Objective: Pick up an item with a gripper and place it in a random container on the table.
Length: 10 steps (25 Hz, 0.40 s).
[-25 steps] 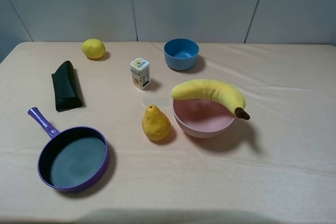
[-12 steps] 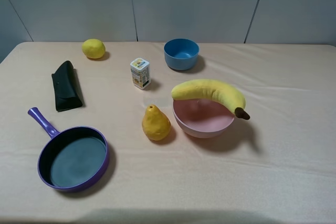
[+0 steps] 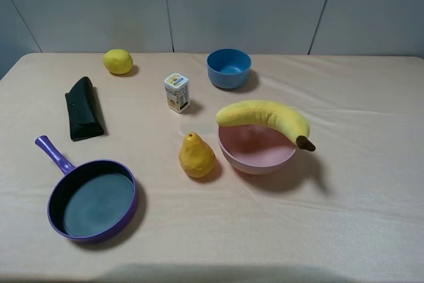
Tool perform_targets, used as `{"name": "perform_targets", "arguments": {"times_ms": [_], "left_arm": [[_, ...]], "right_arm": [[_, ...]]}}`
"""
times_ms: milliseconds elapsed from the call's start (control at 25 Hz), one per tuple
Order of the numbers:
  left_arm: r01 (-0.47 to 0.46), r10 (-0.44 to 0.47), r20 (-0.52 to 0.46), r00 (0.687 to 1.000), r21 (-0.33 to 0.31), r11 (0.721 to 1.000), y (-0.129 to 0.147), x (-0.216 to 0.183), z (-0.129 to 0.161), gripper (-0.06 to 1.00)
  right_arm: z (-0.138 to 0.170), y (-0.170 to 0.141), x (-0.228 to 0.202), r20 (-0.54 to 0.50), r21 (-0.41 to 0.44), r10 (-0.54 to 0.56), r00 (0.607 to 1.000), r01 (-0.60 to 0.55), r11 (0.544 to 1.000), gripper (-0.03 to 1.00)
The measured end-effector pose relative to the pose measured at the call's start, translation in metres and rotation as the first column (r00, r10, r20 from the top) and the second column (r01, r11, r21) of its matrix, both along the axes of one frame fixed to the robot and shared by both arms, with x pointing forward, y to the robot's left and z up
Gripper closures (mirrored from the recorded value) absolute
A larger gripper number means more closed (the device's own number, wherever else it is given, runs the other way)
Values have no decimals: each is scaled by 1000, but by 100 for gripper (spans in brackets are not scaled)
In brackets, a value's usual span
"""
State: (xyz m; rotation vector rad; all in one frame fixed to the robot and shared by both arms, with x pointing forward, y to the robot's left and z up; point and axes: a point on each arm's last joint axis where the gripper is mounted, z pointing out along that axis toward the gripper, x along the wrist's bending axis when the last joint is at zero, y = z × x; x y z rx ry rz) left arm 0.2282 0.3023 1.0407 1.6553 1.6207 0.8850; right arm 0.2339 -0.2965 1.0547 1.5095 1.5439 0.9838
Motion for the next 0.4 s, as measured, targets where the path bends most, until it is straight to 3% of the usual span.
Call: {"name": "perform_targets", "arguments": {"times_ms": [400], "left_arm": [[0, 0, 0, 1000, 0, 1000, 0, 0, 0, -2]], "right_arm": [[0, 0, 0, 0, 0, 0, 1000, 0, 1000, 27]]}}
